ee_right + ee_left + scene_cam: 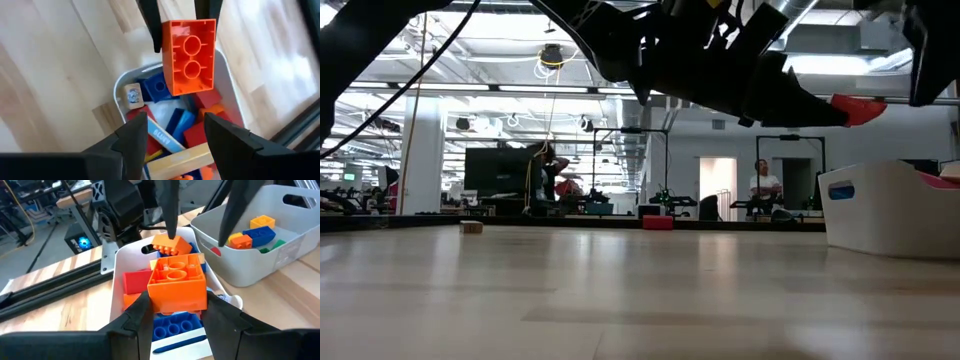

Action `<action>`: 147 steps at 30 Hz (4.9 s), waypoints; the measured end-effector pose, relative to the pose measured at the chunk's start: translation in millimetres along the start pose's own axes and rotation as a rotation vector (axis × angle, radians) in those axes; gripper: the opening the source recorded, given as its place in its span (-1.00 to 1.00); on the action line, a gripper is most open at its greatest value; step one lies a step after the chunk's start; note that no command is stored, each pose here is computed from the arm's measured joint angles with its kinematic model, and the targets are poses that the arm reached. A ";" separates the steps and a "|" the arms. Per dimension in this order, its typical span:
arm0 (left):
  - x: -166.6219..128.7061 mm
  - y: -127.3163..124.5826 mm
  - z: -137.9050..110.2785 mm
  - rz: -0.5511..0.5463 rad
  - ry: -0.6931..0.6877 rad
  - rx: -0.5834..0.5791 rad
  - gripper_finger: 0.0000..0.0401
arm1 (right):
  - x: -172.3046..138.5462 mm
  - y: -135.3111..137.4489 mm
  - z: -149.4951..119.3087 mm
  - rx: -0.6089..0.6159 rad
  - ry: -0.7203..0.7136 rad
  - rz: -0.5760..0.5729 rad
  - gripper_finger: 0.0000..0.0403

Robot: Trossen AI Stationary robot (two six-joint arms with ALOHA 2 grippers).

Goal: Sort blocks by size
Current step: Put the 8 stud orange game piece into the grey bin, then put the wooden block into the white bin

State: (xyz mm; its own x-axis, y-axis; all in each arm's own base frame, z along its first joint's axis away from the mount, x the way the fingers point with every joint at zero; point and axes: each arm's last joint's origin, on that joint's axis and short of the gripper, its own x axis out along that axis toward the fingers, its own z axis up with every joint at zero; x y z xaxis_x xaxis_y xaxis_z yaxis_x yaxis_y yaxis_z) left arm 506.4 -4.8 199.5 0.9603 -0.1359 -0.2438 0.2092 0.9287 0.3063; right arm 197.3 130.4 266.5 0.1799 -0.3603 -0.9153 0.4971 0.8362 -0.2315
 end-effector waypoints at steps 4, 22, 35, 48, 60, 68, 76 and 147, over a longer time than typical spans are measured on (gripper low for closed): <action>-0.2 0.7 -0.2 0.000 0.001 -0.038 -0.32 | -0.5 5.6 -6.1 -0.113 -0.091 -0.058 0.10; 0.0 -2.2 4.6 -0.026 -0.047 0.145 -0.32 | 9.5 3.7 12.3 -0.132 -0.110 -0.074 0.35; -0.6 -3.5 8.6 -0.019 -0.066 0.148 -0.32 | 17.7 -0.4 29.8 -0.175 -0.090 -0.042 0.14; -17.8 7.5 18.9 0.005 0.071 0.060 0.12 | 15.2 -1.3 19.7 -0.132 0.036 -0.012 -0.19; -52.4 7.7 8.5 -0.147 0.452 -0.011 0.08 | -16.2 22.6 -19.8 0.005 0.295 0.202 -0.19; -66.5 -26.9 -15.7 -0.149 0.372 0.013 -0.08 | -26.4 44.0 -66.7 0.214 0.364 0.273 -0.15; -135.5 -38.9 -7.5 -0.061 0.334 0.059 -0.17 | -26.3 41.5 -93.6 0.415 0.391 0.173 0.10; -258.9 -25.0 -120.4 -0.084 1.557 0.380 -0.17 | 88.3 -77.0 170.9 -0.186 -0.605 0.141 0.02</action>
State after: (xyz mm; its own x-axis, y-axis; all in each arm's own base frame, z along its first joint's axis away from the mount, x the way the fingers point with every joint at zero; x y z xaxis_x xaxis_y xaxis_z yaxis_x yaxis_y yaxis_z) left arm 230.3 48.7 144.1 -0.1197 0.5079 -0.8531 0.5090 0.7691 0.3865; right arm 319.9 -36.4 259.8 0.7060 -0.3660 -0.6063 0.2887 0.9305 -0.2255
